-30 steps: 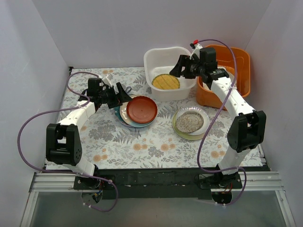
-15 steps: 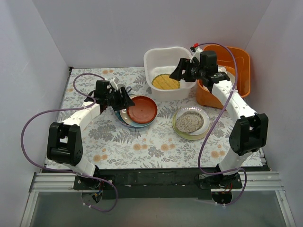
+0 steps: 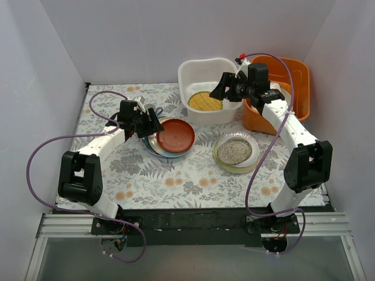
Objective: Place the plates into the plastic bin on the countertop
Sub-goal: Pick up the plate at the center of the board.
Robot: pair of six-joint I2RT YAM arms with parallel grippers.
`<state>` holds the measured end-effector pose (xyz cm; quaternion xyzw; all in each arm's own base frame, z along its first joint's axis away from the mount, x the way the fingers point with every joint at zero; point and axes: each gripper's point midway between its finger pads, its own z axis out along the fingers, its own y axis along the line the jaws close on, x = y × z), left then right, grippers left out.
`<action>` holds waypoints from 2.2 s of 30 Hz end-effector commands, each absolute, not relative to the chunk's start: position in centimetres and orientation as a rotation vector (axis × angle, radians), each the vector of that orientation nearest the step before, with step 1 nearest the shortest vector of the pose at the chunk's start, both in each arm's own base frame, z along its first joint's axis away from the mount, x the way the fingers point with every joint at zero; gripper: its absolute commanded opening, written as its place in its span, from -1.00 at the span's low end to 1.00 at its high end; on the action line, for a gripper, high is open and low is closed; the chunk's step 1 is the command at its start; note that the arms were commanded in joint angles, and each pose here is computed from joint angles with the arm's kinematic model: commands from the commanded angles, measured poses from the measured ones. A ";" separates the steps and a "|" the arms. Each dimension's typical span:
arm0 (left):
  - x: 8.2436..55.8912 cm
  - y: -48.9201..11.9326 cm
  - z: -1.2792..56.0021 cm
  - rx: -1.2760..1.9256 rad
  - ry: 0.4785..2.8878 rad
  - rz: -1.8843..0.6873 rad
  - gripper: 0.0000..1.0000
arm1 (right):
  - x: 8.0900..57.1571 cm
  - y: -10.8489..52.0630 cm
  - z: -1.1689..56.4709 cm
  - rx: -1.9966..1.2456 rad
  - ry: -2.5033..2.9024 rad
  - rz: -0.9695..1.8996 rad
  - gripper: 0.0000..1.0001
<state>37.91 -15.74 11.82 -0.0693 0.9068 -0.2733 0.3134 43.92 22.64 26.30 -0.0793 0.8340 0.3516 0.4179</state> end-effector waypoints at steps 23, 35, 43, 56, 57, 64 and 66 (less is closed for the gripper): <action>37.5 -15.8 6.9 -0.202 2.553 -0.494 -0.80 | 43.4 23.1 26.3 -0.229 2.070 0.916 0.54; 37.7 -15.9 7.7 -0.198 2.529 -0.488 -1.00 | 43.3 23.2 26.0 -0.227 2.074 0.924 0.54; 38.1 -16.1 9.3 -0.179 2.490 -0.501 -1.00 | 43.1 23.3 25.8 -0.225 2.078 0.937 0.55; 38.9 -16.8 13.4 -0.167 2.396 -0.568 -1.00 | 42.4 23.7 25.8 -0.245 2.069 0.976 0.55; 38.9 -16.8 13.5 -0.169 2.399 -0.568 -1.00 | 42.3 23.7 25.5 -0.238 2.074 0.982 0.56; 39.0 -17.0 15.6 -0.155 2.365 -0.583 -1.00 | 41.9 24.1 25.8 -0.253 2.045 1.021 0.56; 39.1 -17.1 16.2 -0.153 2.353 -0.591 -1.00 | 41.9 24.1 25.8 -0.254 2.043 1.023 0.56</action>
